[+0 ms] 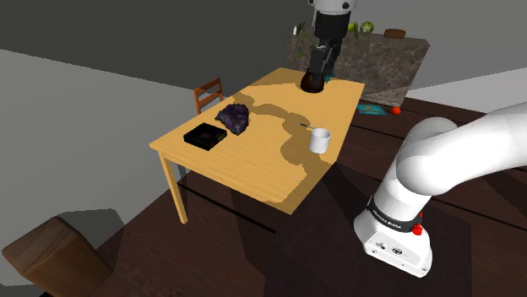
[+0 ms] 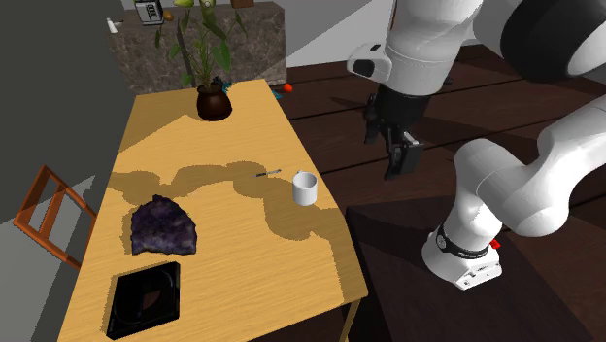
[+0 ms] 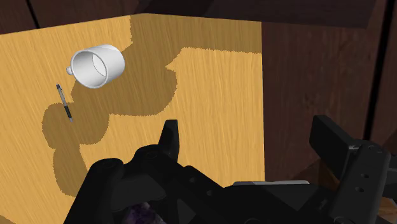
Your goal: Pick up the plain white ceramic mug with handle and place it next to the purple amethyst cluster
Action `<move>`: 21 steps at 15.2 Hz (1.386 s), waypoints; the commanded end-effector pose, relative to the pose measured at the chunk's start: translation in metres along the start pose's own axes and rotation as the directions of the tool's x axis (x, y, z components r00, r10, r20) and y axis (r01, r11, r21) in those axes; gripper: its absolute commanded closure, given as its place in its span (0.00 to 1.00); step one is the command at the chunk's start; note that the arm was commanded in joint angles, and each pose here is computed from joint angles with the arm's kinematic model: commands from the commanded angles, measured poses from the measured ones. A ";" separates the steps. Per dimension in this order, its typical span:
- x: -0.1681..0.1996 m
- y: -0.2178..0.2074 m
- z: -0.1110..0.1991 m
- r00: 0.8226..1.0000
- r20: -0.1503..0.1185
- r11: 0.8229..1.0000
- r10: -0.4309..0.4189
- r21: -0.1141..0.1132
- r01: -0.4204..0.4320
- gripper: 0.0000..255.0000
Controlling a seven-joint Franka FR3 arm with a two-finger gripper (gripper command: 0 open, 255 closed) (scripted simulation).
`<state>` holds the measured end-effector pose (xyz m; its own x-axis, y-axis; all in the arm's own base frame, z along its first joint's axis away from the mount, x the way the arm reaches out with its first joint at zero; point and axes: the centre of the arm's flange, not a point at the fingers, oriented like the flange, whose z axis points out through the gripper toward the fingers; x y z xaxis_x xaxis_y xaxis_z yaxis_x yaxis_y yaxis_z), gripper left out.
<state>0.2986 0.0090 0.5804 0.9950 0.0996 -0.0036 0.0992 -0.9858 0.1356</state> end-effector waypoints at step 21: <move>0.019 0.155 0.218 0.997 -0.056 0.997 0.056 0.060 -0.052 0.00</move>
<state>0.3334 -0.1617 0.3941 0.9970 0.0545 0.0547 0.0502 -0.9957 0.0776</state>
